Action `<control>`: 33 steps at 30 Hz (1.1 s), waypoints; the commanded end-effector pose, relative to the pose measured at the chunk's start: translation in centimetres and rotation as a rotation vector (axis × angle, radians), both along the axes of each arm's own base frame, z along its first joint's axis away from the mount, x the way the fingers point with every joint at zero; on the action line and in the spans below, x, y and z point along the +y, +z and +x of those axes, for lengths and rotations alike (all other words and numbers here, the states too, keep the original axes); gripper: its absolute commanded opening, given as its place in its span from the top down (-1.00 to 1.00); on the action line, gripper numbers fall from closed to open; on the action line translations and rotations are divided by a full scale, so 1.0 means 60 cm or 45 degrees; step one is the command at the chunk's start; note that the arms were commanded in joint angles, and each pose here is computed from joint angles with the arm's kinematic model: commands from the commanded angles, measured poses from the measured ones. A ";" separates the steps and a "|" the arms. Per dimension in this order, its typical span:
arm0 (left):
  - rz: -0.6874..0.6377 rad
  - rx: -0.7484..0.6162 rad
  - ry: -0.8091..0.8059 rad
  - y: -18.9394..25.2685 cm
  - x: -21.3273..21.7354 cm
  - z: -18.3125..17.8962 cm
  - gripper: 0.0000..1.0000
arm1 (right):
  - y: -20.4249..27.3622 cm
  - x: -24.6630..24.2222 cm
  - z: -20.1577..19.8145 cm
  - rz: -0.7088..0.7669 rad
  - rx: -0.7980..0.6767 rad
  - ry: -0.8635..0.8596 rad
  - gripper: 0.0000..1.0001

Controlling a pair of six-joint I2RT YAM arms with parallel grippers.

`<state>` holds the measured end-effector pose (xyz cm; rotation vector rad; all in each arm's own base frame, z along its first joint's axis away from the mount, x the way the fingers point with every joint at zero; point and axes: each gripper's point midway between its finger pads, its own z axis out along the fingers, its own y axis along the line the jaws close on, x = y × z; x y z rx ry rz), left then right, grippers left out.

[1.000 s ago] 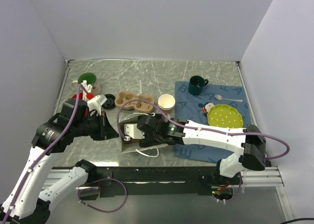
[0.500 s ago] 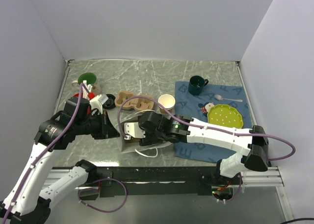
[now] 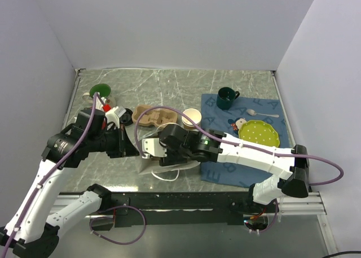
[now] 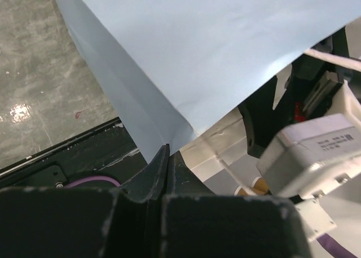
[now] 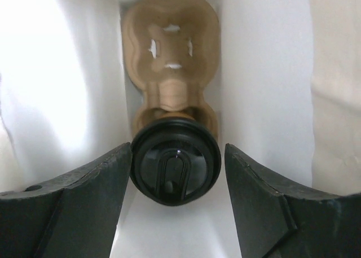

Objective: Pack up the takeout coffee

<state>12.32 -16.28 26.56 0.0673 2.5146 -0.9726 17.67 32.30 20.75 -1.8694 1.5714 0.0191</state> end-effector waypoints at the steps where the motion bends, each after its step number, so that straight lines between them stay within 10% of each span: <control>1: -0.039 0.013 -0.005 0.018 -0.007 -0.003 0.98 | 0.061 0.002 -0.024 0.138 0.033 0.050 -0.40; 33: 0.003 0.165 0.143 0.035 0.004 -0.004 0.98 | 0.008 0.037 -0.095 0.130 0.280 0.208 -0.21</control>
